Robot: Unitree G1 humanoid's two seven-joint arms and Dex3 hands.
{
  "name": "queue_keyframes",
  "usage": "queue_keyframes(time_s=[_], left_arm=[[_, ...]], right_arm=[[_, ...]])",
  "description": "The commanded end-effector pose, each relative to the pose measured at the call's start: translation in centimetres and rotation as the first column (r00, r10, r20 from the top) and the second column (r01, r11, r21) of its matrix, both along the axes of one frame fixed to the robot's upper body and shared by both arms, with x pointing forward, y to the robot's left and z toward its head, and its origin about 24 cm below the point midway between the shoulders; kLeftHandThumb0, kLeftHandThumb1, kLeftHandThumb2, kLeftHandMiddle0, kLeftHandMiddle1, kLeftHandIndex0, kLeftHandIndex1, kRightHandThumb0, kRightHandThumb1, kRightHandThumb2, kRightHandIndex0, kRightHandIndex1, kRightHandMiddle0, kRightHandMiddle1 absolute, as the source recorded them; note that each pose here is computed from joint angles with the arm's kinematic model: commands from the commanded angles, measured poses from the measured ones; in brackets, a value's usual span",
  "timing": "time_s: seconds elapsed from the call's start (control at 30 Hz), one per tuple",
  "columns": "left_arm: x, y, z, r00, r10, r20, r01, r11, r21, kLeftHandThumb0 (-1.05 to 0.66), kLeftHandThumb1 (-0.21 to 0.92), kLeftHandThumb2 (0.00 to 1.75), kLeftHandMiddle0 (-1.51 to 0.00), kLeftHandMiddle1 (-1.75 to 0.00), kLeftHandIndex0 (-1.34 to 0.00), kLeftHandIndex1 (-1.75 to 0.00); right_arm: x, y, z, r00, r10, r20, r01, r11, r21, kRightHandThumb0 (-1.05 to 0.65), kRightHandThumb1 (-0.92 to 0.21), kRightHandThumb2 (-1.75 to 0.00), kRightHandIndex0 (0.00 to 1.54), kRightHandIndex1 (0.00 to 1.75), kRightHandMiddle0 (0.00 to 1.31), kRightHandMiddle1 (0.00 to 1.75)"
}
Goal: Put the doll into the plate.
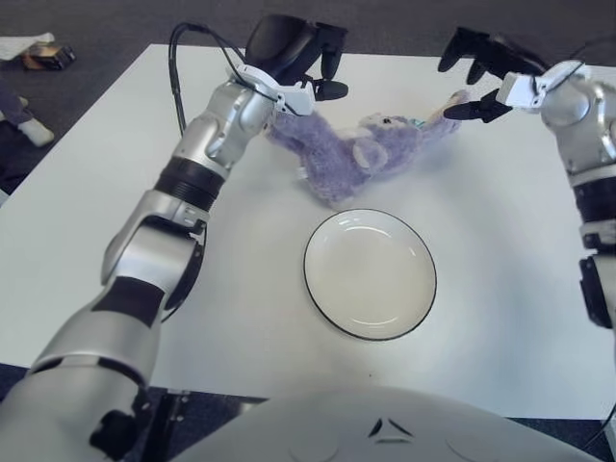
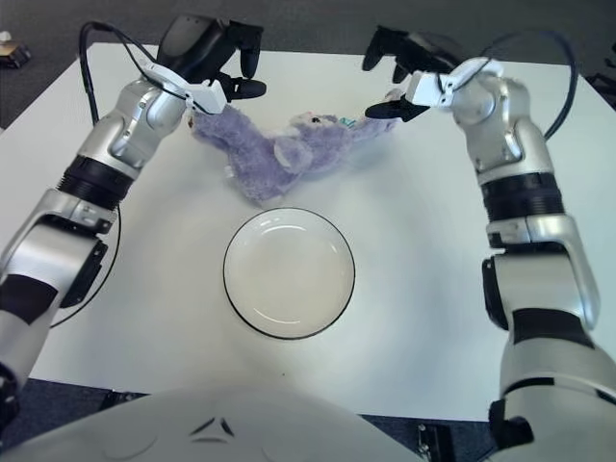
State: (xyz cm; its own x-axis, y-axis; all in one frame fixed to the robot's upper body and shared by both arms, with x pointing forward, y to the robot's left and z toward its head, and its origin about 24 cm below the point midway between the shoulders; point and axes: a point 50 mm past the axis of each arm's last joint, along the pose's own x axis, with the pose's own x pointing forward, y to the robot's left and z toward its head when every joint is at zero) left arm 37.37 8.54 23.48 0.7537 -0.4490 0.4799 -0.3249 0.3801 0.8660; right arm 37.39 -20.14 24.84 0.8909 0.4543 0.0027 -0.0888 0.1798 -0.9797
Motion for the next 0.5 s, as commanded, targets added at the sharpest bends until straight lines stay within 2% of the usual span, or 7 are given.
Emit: queue_keyframes(time_s=[0.0,0.23,0.47], left_arm=[[-0.4,-0.2,-0.1,1.000,0.010,0.001,-0.010,1.000,-0.025,-0.65,0.75,0.77,-1.29,-1.75,-1.13,-1.75],[-0.7,-0.4,0.0,1.000,0.019,0.005,-0.019,0.998,-0.060,-0.61,0.71,0.83,-1.35,-1.75,-1.22,-1.75],[-0.9,-0.8,0.2,1.000,0.013,0.010,-0.012,0.994,-0.108,-0.57,0.68,0.86,-1.38,-1.75,-1.25,-1.75]], right_arm=[[0.4,0.5,0.4,0.997,0.049,-0.057,-0.051,0.998,-0.032,-0.81,-0.64,-0.56,0.13,0.78,0.00,0.72],[1.0,1.6,0.4,0.979,0.123,-0.160,-0.139,0.986,-0.091,-0.85,-0.69,-0.49,0.11,0.61,0.00,0.63],[1.5,2.8,0.7,0.961,0.141,-0.236,-0.174,0.977,-0.123,-0.73,-0.61,-0.59,0.11,0.42,0.00,0.55]])
